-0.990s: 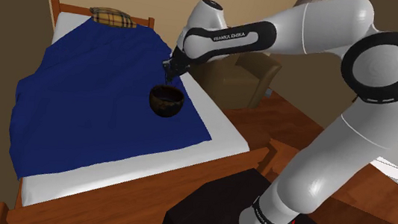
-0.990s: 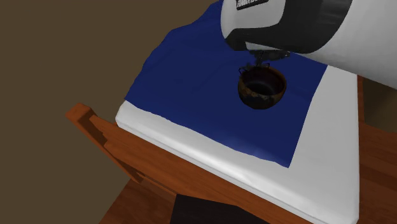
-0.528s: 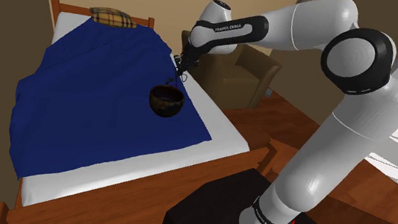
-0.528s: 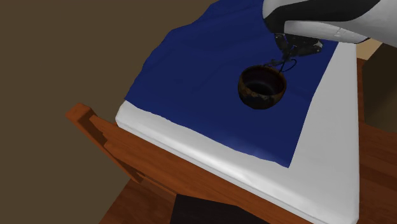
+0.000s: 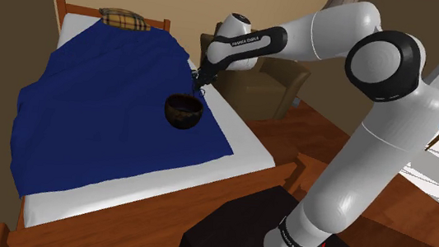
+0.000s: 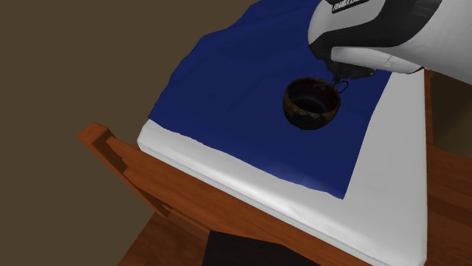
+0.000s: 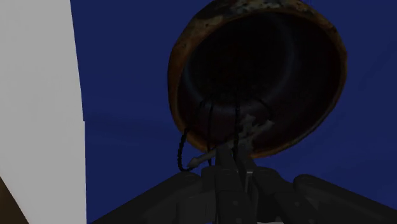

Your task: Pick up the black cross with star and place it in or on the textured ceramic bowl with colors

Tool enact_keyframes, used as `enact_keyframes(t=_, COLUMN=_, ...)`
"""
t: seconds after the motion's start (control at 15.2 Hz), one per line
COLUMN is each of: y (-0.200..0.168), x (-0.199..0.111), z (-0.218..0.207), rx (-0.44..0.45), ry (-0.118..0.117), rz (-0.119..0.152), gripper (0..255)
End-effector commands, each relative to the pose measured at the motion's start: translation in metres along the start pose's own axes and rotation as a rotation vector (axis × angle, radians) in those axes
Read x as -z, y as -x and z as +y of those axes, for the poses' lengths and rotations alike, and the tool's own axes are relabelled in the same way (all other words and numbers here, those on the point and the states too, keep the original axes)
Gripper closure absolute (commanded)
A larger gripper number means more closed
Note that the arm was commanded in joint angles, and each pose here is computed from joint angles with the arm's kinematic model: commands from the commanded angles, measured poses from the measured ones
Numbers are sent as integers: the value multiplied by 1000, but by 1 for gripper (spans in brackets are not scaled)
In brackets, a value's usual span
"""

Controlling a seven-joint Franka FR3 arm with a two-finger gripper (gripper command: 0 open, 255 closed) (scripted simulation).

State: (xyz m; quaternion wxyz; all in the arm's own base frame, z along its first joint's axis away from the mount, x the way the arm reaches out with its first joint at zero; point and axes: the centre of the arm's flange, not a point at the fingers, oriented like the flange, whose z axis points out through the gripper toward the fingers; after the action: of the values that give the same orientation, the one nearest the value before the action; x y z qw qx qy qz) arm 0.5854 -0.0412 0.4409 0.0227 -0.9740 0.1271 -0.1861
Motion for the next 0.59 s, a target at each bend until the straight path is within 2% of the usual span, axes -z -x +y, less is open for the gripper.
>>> enact_keyframes(t=0.0, y=5, x=-12, z=0, rx=0, ry=0, rz=0, gripper=255)
enact_keyframes(t=0.33, y=15, x=-39, z=3, rx=0, ry=0, rz=0, gripper=255)
enact_keyframes(t=0.53, y=15, x=-39, z=3, rx=0, ry=0, rz=0, gripper=255)
